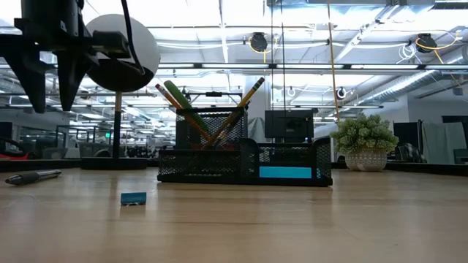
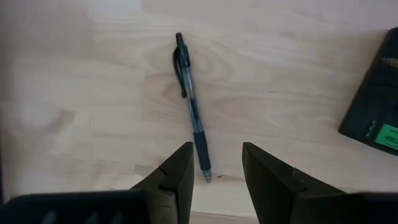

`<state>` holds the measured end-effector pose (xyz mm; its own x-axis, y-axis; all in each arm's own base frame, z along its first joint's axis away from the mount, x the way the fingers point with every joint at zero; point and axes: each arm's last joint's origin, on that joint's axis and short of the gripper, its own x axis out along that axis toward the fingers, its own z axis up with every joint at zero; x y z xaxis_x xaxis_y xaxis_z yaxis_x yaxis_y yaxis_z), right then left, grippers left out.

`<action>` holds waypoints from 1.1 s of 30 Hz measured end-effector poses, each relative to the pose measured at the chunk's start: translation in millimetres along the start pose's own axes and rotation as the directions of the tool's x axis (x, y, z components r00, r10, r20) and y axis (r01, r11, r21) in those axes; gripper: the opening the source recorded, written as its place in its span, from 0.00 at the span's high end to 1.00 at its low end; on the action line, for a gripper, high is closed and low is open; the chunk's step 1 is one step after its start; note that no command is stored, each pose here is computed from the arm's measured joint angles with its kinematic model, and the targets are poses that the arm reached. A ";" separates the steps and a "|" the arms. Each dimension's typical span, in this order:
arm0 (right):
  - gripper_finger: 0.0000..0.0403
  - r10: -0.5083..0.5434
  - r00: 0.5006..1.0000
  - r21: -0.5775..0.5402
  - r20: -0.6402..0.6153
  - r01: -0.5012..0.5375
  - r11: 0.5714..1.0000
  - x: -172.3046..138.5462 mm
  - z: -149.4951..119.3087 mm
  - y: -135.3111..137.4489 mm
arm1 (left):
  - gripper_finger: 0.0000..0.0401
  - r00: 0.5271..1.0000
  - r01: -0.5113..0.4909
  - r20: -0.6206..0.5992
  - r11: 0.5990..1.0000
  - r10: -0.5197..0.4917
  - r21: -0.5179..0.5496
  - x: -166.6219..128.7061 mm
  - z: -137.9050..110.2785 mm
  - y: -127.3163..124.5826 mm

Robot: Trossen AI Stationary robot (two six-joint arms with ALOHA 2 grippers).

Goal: Pick and place office supplies into organizer
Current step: Put the black pen into the desk organizer

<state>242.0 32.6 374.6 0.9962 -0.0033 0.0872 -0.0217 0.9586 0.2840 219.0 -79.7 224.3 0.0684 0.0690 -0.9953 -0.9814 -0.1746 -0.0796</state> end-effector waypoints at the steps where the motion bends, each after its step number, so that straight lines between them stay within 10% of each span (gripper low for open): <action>1: 0.65 0.000 1.000 0.000 0.000 0.000 1.000 0.0 0.0 0.0 | 0.68 1.000 -0.005 0.000 1.000 0.005 -0.007 2.0 -1.0 -1.2; 24: 0.65 0.000 1.000 0.000 0.000 0.000 1.000 0.0 0.0 0.0 | 0.67 0.982 0.018 -0.185 0.993 -0.039 -0.113 61.4 -17.7 6.6; 33: 0.65 0.000 1.000 0.000 0.001 0.000 1.000 0.0 0.1 0.0 | 0.42 0.991 -0.015 -0.135 0.992 -0.002 -0.124 48.4 -4.7 17.3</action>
<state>242.0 32.6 374.7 0.9961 -0.0030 0.0881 -0.0222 0.9586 0.2840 206.2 -84.0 174.6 0.0941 -0.0635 -0.9935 -0.9526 -0.2957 -0.0714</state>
